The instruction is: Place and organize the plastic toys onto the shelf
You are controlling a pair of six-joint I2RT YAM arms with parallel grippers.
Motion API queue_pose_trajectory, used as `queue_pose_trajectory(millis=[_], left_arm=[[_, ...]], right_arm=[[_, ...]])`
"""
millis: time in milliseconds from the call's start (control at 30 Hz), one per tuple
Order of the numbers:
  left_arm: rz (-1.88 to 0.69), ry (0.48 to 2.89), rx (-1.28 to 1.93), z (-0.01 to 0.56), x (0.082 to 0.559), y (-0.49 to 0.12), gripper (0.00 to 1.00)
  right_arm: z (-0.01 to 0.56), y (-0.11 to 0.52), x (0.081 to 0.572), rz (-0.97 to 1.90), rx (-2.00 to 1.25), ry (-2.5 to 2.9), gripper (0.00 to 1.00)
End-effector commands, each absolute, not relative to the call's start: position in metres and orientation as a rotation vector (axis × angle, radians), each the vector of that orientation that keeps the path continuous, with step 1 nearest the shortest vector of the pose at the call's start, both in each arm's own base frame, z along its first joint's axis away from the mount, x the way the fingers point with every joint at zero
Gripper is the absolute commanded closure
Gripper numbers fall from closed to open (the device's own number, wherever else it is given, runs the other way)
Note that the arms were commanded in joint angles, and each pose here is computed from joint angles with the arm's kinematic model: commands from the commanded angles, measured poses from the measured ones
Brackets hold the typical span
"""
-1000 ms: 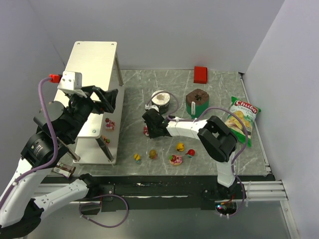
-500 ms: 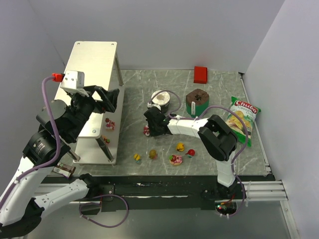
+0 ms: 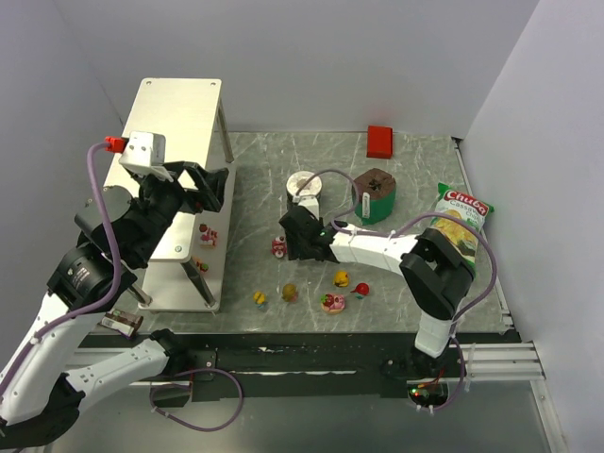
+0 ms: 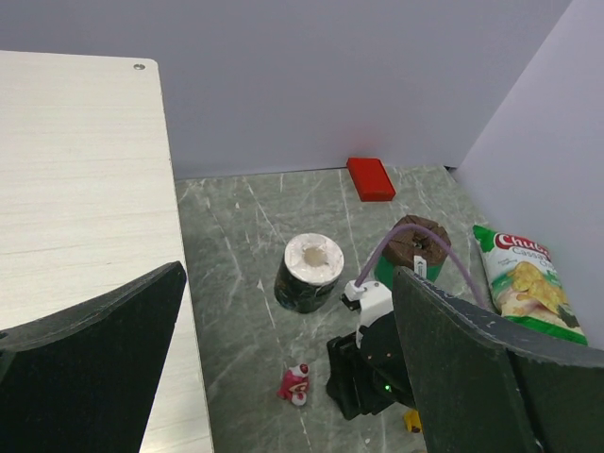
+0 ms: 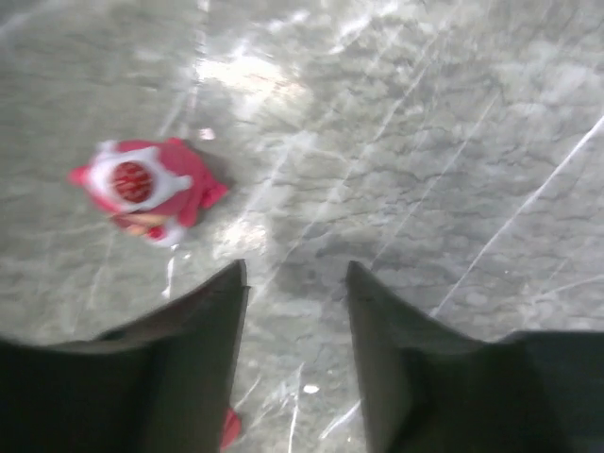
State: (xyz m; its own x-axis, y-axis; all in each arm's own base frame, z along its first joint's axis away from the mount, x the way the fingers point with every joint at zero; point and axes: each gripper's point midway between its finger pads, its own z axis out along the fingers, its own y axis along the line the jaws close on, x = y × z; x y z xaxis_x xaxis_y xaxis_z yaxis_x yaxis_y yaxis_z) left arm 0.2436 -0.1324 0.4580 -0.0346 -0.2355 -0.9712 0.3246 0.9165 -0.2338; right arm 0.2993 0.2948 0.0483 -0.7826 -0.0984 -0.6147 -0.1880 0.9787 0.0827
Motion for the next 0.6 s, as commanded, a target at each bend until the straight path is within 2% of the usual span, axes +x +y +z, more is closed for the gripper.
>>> queue_pose_trajectory(millis=[0,100,267,400,567], left_arm=[[-0.441,1.493,0.058,0.474,0.244,-0.128,0.04],[-0.439,1.495,0.06,0.471,0.244,-0.128,0.03],[-0.428,1.495,0.061,0.471,0.244,-0.126,0.04],[-0.427,1.494,0.064,0.472,0.245,-0.127,0.04],[-0.433,1.496,0.065,0.472,0.245,-0.128,0.03]], right_arm=[[0.09,0.313,0.311,0.222,-0.173,2.366,0.3],[0.093,0.323,0.311,0.232,-0.182,2.375,0.22],[0.092,0.337,0.315,0.261,-0.211,2.378,0.16],[0.089,0.344,0.319,0.258,-0.228,2.379,0.16],[0.078,0.351,0.322,0.253,-0.254,2.395,0.21]])
